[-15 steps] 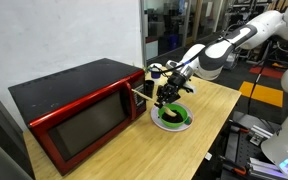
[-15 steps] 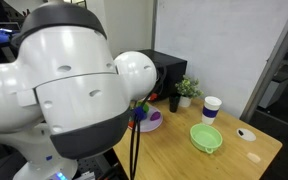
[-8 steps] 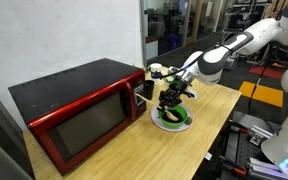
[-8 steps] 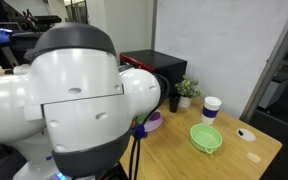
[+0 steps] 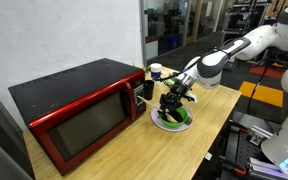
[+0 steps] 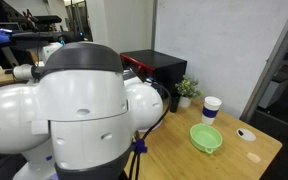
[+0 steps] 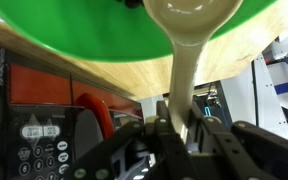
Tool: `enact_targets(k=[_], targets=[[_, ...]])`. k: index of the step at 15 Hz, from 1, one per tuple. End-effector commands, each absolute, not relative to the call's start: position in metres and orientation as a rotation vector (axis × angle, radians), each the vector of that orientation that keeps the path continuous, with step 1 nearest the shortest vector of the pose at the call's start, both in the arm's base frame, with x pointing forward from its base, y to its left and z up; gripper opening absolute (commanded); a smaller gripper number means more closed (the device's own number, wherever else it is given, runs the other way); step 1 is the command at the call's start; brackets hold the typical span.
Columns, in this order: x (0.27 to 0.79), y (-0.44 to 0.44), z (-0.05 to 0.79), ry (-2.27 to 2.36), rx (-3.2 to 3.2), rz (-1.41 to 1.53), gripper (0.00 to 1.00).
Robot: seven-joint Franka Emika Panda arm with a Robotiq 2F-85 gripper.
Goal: Use the ladle to scoop some of the contents in the light green bowl into the green pot on the right
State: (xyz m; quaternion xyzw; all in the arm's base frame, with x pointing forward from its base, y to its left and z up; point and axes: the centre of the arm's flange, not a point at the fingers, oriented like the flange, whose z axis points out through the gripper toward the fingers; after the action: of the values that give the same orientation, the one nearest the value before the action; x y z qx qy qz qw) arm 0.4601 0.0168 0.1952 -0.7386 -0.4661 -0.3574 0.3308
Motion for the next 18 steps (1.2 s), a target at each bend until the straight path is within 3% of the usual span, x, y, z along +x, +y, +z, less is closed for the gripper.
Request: enact_targets(k=[1, 18], targets=[[0.464, 0.010, 0.183, -1.231, -1.872, -0.994, 0.06], [0.482, 0.003, 0.169, -1.273, -1.787, -1.054, 0.06]])
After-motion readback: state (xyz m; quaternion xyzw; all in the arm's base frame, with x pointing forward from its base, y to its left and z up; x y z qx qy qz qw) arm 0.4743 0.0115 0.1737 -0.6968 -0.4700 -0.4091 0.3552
